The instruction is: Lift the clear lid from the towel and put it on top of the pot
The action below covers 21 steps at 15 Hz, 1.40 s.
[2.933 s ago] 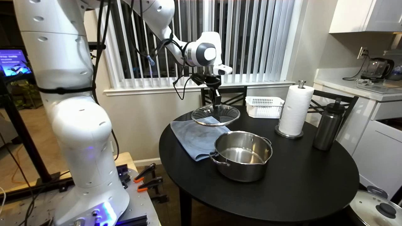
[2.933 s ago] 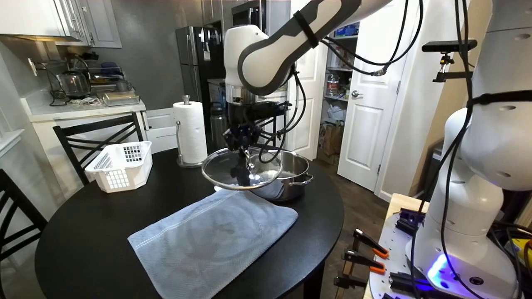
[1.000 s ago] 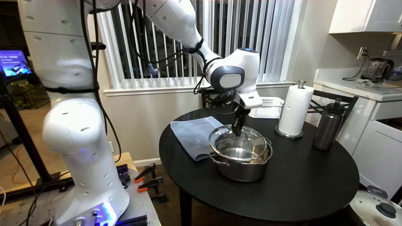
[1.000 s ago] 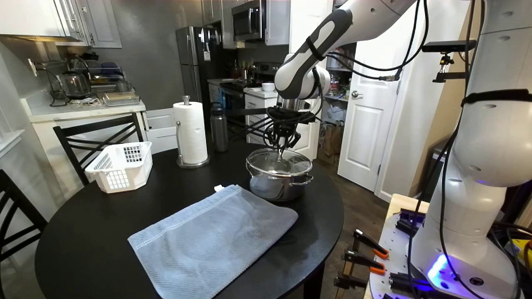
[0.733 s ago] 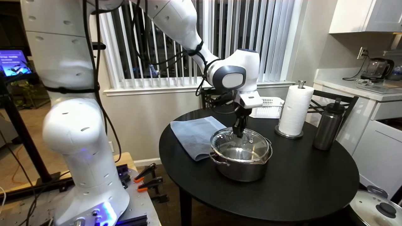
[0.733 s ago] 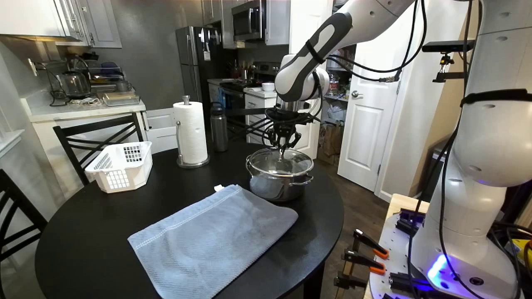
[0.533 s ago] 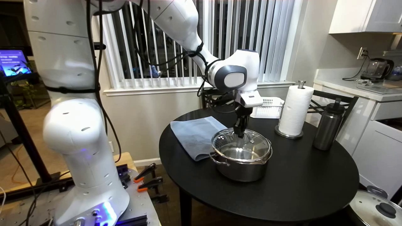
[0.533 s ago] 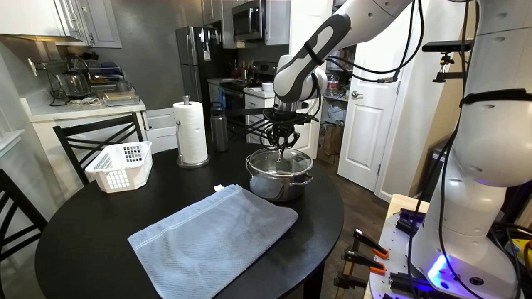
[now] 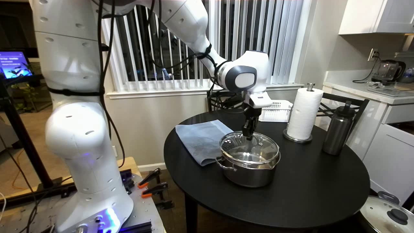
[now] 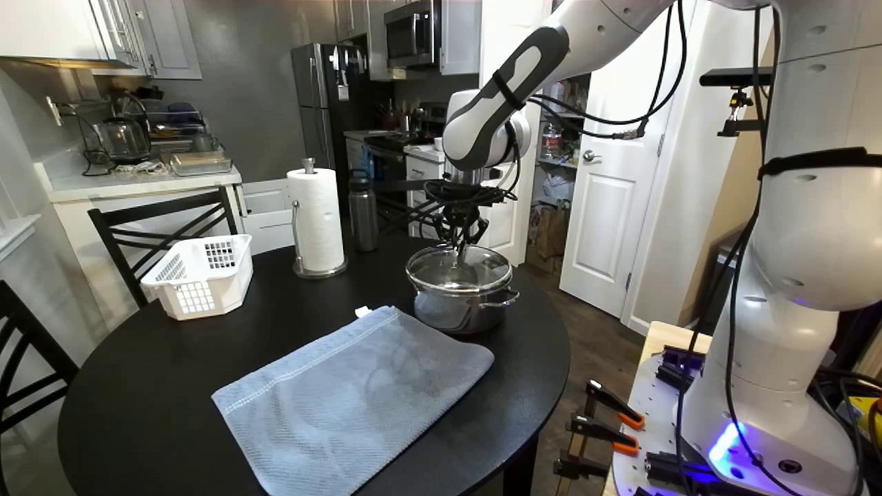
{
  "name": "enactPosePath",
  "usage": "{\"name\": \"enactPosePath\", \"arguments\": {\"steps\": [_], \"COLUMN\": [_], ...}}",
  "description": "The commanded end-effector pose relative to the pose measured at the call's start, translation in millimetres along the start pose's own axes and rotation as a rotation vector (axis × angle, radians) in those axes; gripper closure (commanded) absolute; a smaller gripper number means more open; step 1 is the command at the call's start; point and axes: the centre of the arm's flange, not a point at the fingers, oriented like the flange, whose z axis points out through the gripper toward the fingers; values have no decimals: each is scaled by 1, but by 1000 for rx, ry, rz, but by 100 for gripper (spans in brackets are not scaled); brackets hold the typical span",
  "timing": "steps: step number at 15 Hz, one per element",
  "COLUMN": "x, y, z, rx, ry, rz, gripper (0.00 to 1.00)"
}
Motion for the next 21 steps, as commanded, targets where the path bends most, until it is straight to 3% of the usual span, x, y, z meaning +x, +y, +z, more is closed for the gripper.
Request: {"name": "enactPosePath", "arguments": {"steps": [1,19,20,21], "x": [7,8,7,7], "y": [-7,-7,-8,-7], "z": [-4,-4,-4,-4], "rx": [-16,-7,-3,-6], "ry": [9,25,18,14], "rz": [25,10,6,5], "gripper": [98,98,66,65]}}
